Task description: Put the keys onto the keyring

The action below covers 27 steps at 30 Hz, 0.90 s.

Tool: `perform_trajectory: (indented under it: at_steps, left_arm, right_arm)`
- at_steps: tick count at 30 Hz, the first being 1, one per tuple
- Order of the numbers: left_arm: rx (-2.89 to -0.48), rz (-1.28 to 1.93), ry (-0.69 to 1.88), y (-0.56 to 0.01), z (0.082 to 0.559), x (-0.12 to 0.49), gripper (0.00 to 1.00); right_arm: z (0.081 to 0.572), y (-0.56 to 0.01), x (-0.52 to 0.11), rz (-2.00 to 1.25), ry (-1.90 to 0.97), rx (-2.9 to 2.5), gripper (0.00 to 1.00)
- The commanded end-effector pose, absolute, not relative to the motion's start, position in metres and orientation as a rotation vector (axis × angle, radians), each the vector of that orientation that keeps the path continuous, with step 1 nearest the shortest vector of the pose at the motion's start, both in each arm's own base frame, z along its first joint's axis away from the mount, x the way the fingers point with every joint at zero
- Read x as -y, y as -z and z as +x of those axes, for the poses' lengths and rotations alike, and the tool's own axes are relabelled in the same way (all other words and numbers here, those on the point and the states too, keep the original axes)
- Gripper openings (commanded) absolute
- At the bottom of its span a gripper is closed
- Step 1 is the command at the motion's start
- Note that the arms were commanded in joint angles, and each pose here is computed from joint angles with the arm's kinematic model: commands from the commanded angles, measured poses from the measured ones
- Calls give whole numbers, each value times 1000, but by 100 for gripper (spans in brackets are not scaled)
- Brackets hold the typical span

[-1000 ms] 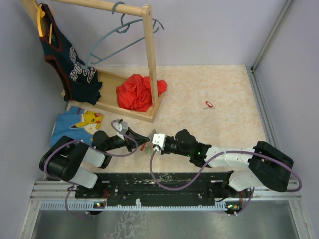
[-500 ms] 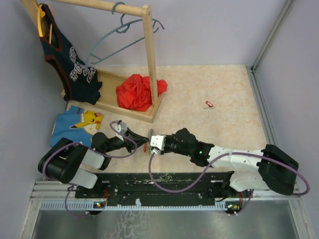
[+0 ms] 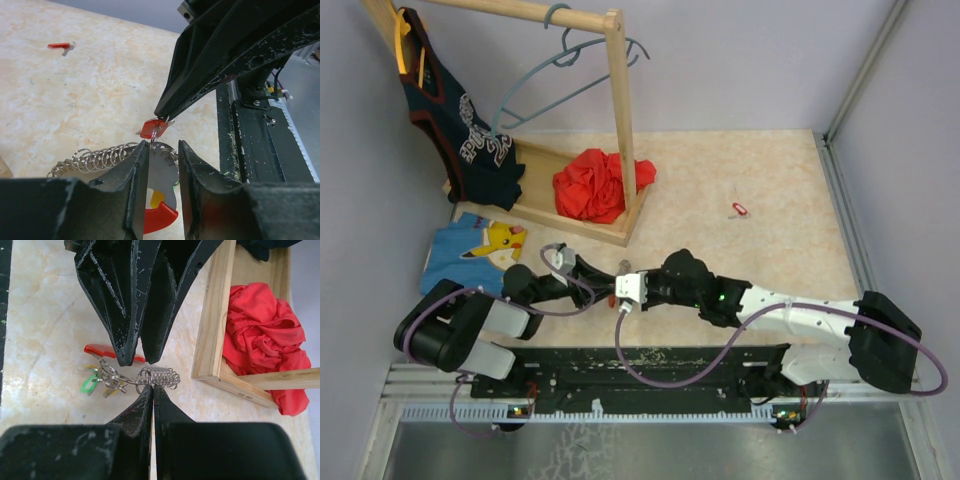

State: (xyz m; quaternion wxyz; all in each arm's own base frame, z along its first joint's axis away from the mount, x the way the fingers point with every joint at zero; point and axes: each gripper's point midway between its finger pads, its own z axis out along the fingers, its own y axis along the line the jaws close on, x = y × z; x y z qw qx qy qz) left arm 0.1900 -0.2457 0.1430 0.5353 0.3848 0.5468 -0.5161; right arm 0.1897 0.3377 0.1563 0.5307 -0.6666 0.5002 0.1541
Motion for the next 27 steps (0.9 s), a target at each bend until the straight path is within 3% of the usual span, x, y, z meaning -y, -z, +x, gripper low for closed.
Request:
perform_trajectory:
  at_steps: [1,7,27]
  left_arm:
    - [-1044,1053,1168,-178,182,249,37]
    - [-1032,1100,1161,-172,185,252,41]
    - [-1107,1180,1245,-149,185,261,34]
  right_arm:
    - [187,-195,-352,-1575,-392,-1085,0]
    - [184,-196,-354,-1591,-406,-1074,0]
    - [183,-202,-357,-1591,-415,-1058,0]
